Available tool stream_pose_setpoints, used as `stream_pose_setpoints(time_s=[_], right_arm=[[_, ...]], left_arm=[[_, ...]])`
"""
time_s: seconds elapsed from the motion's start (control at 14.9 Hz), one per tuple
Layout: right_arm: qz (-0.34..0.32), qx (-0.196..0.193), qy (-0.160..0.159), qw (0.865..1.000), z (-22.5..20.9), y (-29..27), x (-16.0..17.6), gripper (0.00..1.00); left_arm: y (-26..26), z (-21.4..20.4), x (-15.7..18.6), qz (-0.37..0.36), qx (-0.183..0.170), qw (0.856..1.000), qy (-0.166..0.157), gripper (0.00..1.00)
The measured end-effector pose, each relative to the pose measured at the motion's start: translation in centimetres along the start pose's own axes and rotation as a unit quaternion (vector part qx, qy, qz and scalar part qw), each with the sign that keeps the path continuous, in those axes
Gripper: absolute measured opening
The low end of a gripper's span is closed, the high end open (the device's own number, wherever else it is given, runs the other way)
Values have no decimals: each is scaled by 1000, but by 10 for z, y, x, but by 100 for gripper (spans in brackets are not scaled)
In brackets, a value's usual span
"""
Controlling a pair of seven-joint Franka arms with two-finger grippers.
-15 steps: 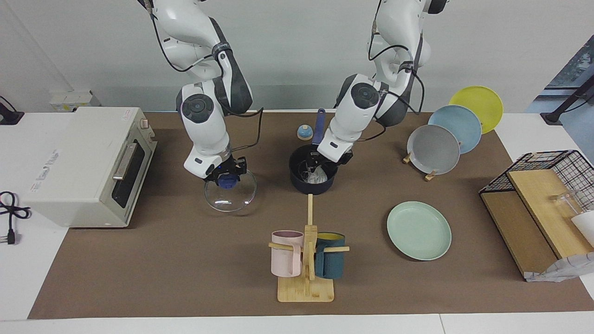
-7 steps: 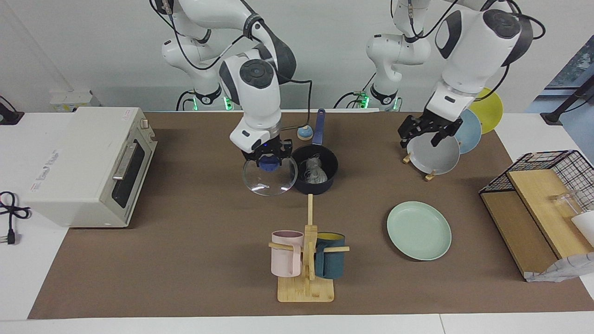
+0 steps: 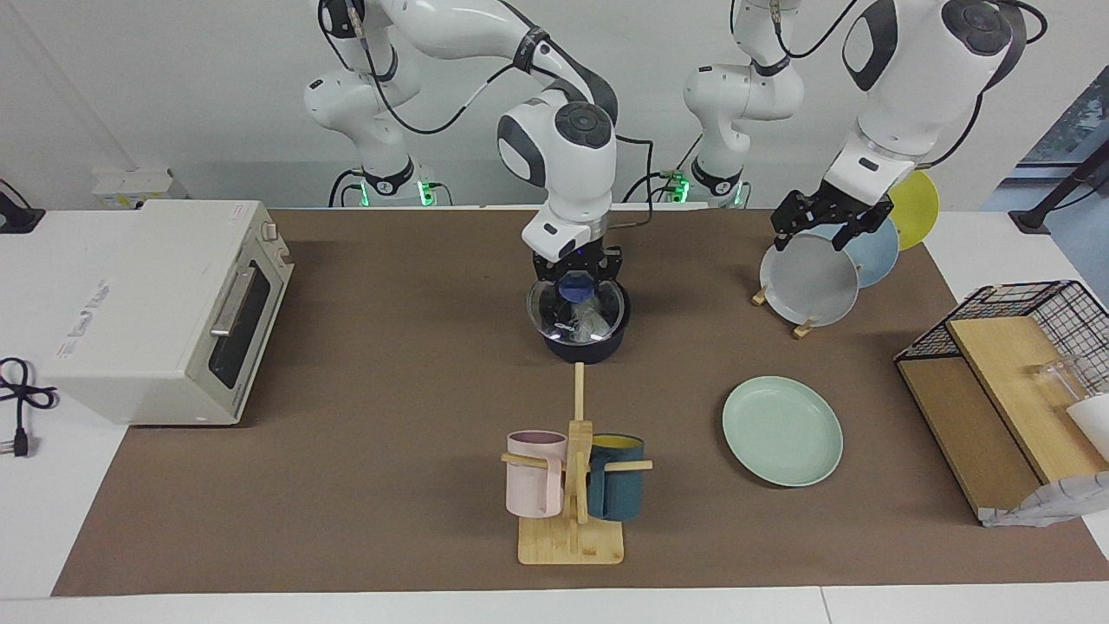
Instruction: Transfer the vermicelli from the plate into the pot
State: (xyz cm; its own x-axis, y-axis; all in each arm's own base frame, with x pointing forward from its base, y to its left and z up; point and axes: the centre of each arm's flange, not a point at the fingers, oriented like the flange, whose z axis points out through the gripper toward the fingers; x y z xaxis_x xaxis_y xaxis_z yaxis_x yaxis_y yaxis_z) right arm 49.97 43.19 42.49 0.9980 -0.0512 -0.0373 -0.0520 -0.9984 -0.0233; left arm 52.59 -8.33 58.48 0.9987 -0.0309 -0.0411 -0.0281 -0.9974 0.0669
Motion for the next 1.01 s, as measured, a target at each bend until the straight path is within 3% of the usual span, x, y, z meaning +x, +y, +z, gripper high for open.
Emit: stream_pose_setpoints(time_s=[0.47, 1.01], right_arm=[[7, -4, -3, 1000, 16, -5, 2, 67], [13, -6, -6, 1000, 21, -9, -2, 67]], left_arm=[[7, -45, 8, 16, 48, 999, 9, 100], [13, -21, 12, 22, 52, 998, -11, 100]])
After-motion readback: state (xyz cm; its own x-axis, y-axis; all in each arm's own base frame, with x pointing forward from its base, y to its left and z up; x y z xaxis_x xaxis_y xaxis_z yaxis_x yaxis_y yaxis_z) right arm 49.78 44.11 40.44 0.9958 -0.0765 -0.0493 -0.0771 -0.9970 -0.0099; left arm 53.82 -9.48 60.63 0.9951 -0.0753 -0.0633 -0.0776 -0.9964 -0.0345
